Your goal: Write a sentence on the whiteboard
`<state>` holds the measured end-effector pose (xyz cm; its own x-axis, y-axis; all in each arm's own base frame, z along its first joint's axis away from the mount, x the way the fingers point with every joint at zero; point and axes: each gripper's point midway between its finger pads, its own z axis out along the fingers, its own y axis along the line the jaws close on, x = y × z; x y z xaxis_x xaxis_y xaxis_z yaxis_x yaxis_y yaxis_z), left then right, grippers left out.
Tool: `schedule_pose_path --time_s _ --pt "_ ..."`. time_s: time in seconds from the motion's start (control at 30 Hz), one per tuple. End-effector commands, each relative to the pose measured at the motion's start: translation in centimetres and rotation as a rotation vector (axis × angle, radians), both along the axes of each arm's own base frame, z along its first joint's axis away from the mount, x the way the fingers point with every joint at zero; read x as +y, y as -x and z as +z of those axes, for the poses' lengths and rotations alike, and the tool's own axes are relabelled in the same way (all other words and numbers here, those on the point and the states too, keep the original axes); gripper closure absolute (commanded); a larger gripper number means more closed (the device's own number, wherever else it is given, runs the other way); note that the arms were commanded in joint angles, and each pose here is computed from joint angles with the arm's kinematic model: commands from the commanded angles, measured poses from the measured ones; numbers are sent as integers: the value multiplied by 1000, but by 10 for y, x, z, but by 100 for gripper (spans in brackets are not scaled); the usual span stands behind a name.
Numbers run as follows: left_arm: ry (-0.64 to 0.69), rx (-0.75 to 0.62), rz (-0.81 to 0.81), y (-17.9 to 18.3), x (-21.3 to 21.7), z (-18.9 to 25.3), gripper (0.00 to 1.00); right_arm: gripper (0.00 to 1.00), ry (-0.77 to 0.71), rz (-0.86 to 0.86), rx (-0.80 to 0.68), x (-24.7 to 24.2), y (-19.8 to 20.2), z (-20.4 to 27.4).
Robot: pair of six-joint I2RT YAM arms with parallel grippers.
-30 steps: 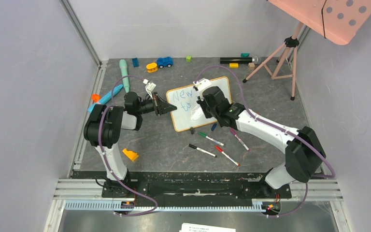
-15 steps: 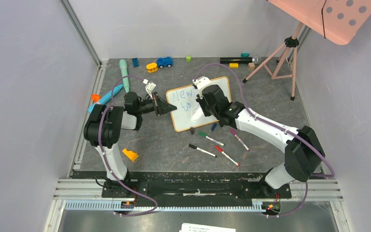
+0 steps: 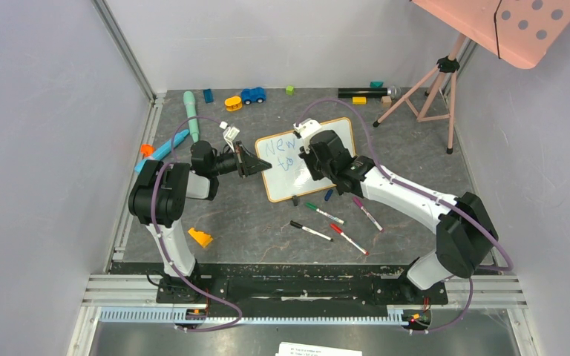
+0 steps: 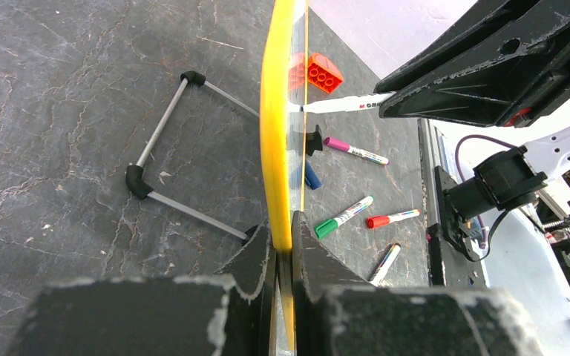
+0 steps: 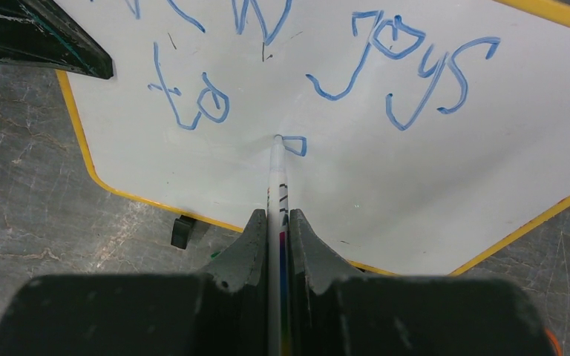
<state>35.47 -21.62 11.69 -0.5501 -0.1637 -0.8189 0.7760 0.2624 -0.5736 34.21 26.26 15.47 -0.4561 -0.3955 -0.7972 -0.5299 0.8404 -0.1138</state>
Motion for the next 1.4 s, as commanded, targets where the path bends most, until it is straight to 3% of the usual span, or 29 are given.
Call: schedule_pose_path --time_s 0.0,1.03,1.37 --pt "-38 -96 -14 -2 1 -10 98 100 -18 12 -14 8 -7 5" --pt "-39 -84 -14 -4 1 -10 98 100 88 -52 6 -19 -1 -9" --pt "-59 -76 24 -8 3 -13 98 100 -38 -33 -110 -14 1 33"
